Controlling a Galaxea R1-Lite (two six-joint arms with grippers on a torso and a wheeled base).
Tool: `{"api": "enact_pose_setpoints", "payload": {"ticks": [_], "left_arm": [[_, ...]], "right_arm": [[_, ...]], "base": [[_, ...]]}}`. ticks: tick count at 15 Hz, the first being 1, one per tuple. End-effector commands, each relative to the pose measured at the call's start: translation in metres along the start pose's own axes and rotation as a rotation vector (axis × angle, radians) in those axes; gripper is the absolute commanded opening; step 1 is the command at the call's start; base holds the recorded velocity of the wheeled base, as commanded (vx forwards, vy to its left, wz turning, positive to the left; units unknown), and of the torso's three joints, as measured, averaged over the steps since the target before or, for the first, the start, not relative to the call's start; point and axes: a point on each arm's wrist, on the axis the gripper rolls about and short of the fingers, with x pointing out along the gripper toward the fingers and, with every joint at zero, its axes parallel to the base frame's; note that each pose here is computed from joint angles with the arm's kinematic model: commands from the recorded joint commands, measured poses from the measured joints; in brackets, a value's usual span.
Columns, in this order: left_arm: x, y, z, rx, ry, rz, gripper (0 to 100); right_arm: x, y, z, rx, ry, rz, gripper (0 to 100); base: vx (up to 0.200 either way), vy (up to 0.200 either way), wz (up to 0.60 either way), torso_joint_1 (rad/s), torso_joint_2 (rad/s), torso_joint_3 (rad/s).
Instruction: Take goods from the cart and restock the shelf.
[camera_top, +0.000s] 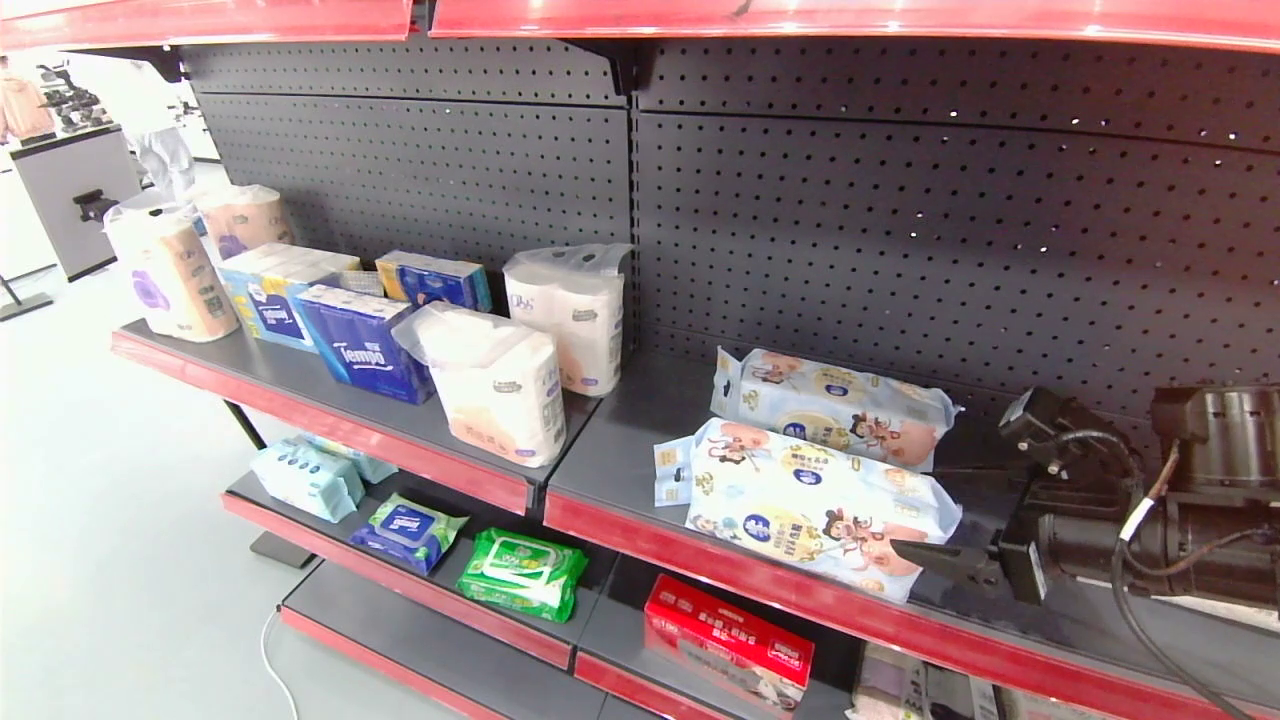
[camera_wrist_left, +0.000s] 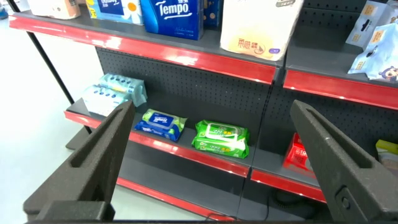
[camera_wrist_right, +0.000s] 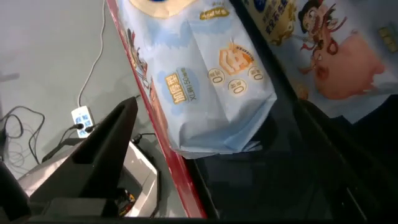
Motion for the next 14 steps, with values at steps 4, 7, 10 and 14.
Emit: {"api": "enact_pose_setpoints", "payload": {"ticks": [4,7,10,14], "left_arm": [[0.0,0.0,0.0,0.0,0.001,0.0,100],[0.0,0.0,0.0,0.0,0.001,0.0,100],[0.0,0.0,0.0,0.0,0.001,0.0,100],[0.0,0.0,0.0,0.0,0.001,0.0,100]], "right_arm": [[-0.026,-0.001,0.012,0.091,-0.084,-0.07,100],[-0.036,-0.011,0.007,0.147,-0.08,-0.136,100],[-0.041,-0.016,-0.002,0.184,-0.017,-0.185,100],[-0.037,-0.02,-0.009,0.194,0.031,-0.22,100]], "base": [[0.0,0.0,0.0,0.0,0.0,0.0],[0.0,0.0,0.0,0.0,0.0,0.0],[0.0,0.0,0.0,0.0,0.0,0.0],[0.0,0.0,0.0,0.0,0.0,0.0]]}}
